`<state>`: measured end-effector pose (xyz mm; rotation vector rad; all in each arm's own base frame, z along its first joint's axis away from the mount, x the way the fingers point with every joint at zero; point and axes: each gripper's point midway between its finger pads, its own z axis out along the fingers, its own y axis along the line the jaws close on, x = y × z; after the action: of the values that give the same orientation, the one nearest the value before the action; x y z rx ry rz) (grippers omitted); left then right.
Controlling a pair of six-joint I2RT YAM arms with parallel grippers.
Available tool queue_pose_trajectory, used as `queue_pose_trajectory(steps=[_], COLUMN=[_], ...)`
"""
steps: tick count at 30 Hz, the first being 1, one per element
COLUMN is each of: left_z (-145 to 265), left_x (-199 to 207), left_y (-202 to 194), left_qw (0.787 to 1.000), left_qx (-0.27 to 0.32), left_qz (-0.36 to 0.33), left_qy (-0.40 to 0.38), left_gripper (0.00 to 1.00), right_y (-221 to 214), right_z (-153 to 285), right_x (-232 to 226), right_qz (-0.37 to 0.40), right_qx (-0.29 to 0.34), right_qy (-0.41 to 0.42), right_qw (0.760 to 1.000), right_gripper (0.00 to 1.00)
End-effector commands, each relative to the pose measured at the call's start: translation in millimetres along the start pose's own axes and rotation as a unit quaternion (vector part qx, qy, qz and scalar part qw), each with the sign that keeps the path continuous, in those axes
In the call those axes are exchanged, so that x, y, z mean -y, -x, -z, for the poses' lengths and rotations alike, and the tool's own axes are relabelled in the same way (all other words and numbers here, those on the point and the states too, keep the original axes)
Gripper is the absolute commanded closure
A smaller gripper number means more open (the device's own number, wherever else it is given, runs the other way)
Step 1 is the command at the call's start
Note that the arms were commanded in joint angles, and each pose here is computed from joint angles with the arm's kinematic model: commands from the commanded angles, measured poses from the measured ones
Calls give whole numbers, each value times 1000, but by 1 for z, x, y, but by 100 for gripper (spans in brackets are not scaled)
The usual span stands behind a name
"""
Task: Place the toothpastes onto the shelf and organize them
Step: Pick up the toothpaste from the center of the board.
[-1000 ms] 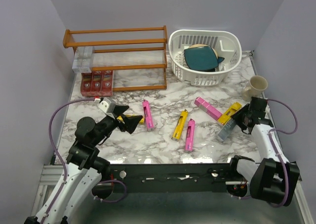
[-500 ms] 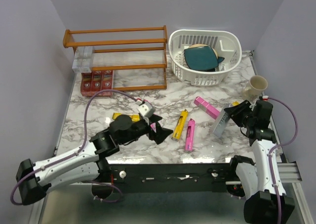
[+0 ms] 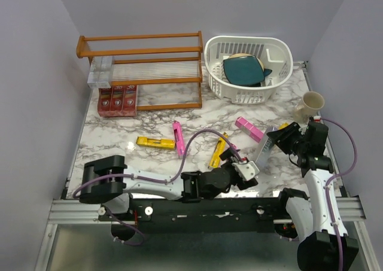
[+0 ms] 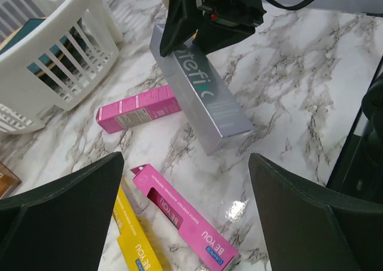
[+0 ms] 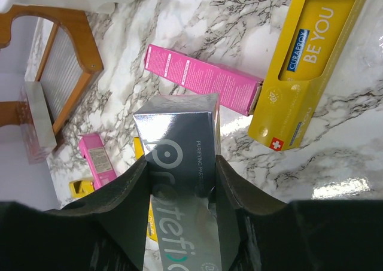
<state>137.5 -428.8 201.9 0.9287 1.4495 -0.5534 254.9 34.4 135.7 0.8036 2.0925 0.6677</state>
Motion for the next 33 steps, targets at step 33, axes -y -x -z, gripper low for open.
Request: queue_pose_trajectory(steps=[33], left_z=[-74], left_x=[39], left_y=[-56], left_qw=[962], left_qx=[-72], left_qz=[-148], left_qy=[216], left_gripper=[12], right_y=[-6], right_z=[14], right_x=[-24], right_qz=[-9], right_qx=[-13], right_qy=[41], right_qw=[999], right_gripper=[76])
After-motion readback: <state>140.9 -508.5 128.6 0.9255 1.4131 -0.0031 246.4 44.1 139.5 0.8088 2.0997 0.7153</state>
